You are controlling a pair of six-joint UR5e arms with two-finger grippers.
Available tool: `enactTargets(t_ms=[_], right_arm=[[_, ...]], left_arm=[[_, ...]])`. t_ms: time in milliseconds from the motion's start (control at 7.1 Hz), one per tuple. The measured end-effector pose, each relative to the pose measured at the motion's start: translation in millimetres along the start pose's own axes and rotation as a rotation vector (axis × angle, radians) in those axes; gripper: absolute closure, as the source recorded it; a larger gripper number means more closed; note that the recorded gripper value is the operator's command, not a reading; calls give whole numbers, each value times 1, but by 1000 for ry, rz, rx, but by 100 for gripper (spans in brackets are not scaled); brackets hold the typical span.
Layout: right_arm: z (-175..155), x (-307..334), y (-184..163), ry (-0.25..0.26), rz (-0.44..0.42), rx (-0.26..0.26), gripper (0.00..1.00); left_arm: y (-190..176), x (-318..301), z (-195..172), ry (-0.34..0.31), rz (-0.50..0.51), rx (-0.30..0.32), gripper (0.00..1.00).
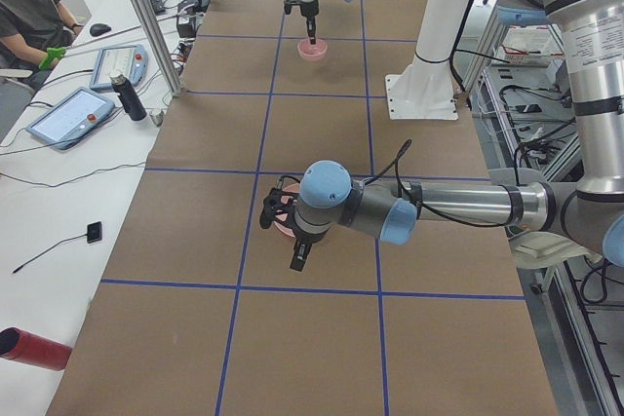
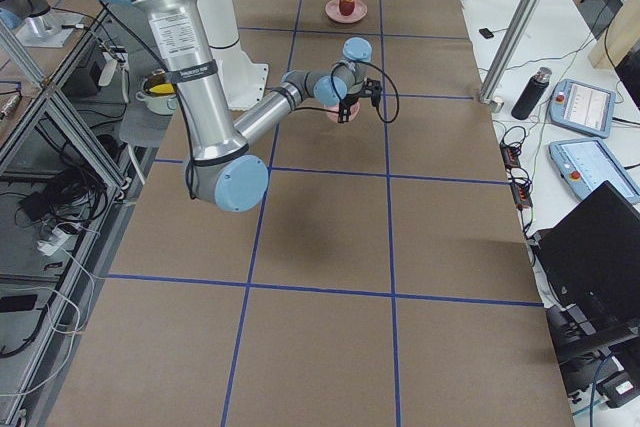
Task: Move apple from plate to bowl
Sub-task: 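Grasp the small pink bowl with the right gripper and slide it toward the table center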
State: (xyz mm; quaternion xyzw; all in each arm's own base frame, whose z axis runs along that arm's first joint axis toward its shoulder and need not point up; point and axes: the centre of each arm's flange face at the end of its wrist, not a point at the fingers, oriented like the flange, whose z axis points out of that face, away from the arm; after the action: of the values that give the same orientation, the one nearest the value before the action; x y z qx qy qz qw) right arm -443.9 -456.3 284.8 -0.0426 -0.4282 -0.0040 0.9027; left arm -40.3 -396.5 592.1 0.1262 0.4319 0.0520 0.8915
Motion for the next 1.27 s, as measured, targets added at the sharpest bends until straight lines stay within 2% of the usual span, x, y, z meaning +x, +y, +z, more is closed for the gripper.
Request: enactTargets(t_ms=[141,282,564,846,987,1128,1268], right_arm=[[7,-34,-1,2,22,0,100],[20,-55,-7,-20,43,6,100],[49,-91,-22,-106,124,22,100],[56,-107,-22,-130,152,20,100],[60,-109,-21,-127,158,18,84],[62,-108,-21,-121,164,22,58],[64,-107,-21,-114,170,26,1]], left_arm=[[-3,3,0,10,-18,2,2],[-4,4,0,13,-26,3,3],[-6,6,3,17,-25,-3,3],[-19,15,5,24,-3,0,3],[-25,18,6,28,9,0,3],[-30,24,9,32,25,-3,3],[-34,30,14,36,42,-11,2]])
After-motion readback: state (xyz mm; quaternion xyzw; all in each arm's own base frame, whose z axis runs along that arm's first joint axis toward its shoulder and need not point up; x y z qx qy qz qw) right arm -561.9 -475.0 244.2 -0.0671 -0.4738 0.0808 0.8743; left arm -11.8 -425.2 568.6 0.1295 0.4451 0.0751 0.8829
